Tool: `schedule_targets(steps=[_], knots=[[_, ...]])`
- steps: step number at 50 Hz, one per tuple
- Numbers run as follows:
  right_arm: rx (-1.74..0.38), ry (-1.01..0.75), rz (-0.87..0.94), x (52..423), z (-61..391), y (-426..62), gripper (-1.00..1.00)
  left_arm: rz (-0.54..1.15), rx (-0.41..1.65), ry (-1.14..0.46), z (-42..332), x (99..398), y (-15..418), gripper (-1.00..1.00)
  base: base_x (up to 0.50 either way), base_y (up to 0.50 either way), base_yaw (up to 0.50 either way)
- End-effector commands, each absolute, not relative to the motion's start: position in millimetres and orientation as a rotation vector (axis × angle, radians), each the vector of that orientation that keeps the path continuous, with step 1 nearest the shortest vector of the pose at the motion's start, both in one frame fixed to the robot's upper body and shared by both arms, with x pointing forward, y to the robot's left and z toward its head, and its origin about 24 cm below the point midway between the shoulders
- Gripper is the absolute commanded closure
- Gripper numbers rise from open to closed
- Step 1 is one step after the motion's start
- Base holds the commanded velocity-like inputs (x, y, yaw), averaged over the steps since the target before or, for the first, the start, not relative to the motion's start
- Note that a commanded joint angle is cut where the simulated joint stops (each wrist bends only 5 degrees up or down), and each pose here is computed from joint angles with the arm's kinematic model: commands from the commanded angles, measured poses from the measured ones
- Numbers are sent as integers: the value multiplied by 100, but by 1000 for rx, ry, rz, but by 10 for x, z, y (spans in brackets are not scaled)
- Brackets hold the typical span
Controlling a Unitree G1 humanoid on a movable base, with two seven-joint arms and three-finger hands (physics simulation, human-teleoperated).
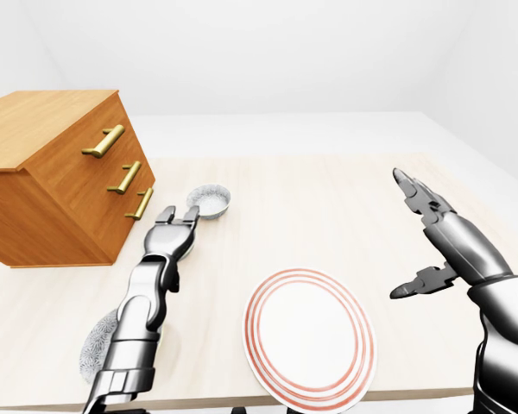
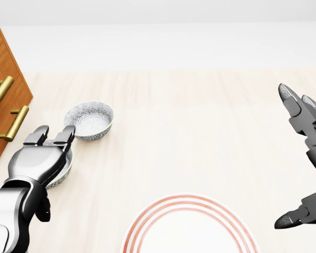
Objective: Put the bowl in the middle on the plate.
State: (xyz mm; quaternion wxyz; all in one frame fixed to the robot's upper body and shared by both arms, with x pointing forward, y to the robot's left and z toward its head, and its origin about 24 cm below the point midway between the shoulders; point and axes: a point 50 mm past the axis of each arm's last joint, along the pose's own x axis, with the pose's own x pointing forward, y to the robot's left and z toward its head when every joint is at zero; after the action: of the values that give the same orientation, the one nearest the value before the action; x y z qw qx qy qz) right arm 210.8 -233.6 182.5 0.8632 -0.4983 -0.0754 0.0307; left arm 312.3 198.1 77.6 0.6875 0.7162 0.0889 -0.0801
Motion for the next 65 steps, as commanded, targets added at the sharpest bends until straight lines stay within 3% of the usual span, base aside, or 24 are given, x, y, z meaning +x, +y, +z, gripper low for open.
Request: schedule_targets(steps=[1,65], knots=[[-1045,-160,64,2107,1828,-2337,-100,-186,1595,198,723,3147,1944,-100,0,0,0],[-1057,-172,58,2094,1857,-2324,-100,-167,1604,229,686,3236,2011,-100,0,0,0]])
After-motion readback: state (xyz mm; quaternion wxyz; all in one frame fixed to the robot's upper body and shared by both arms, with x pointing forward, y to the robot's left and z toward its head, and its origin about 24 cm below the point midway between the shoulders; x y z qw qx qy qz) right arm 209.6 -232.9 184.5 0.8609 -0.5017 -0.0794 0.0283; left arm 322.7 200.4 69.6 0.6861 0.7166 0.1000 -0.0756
